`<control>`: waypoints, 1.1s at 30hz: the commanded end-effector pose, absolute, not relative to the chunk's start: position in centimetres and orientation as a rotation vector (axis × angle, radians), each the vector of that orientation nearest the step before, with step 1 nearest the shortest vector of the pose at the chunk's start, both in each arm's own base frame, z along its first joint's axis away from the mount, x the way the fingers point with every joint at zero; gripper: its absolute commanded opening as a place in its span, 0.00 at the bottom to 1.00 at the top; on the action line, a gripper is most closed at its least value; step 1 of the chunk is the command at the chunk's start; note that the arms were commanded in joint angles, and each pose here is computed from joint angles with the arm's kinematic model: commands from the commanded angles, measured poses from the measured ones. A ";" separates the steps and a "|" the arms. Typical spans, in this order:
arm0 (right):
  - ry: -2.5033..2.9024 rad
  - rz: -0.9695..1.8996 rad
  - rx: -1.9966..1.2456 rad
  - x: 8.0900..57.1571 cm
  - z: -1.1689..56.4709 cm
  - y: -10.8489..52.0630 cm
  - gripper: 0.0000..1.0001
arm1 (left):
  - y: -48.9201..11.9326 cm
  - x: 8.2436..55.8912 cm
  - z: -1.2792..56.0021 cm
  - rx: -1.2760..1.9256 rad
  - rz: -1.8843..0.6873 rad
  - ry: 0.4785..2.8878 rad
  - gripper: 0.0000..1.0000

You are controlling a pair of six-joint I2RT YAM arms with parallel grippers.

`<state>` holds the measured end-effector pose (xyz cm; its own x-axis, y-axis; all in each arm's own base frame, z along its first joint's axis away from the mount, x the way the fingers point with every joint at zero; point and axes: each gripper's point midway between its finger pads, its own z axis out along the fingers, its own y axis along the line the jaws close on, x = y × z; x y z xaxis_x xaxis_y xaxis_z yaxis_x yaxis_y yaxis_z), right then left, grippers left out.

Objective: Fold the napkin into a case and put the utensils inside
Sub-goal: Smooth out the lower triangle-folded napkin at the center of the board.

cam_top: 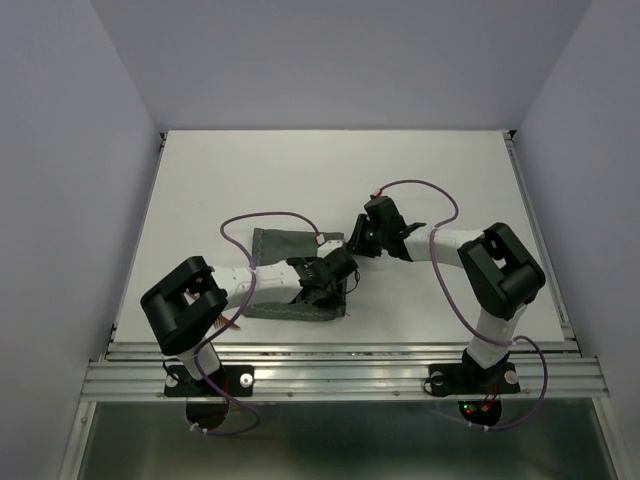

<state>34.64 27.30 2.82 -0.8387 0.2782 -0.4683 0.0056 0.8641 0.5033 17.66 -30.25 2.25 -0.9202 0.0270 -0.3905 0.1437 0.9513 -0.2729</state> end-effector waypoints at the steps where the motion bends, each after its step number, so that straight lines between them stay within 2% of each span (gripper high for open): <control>1: 2.545 0.583 0.206 34.2 1.0 26.3 0.30 | -30.4 18.0 3.0 0.135 -0.406 2.693 0.00; 12: 2.544 0.519 0.223 35.1 0.1 25.8 0.32 | -30.4 17.6 3.4 0.136 -0.456 2.684 0.00; 16: 2.540 0.487 0.235 35.4 -0.2 25.5 0.13 | -30.5 17.6 3.7 0.140 -0.465 2.677 0.00; 17: 2.536 0.474 0.242 35.5 -0.1 25.4 0.06 | -30.5 17.7 3.8 0.140 -0.470 2.674 0.00; 19: 2.527 0.460 0.251 35.7 0.0 25.2 0.01 | -30.5 17.7 3.9 0.148 -0.476 2.669 0.00; 33: 2.491 0.461 0.319 37.3 0.5 25.7 0.01 | -31.8 17.4 4.3 0.198 -0.552 2.659 0.00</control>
<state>37.28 27.20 2.49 -0.7987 0.3275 -0.5048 0.0666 0.8819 0.4668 17.62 -30.97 3.23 -0.9132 0.0398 -0.4055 0.1807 0.9316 -0.3154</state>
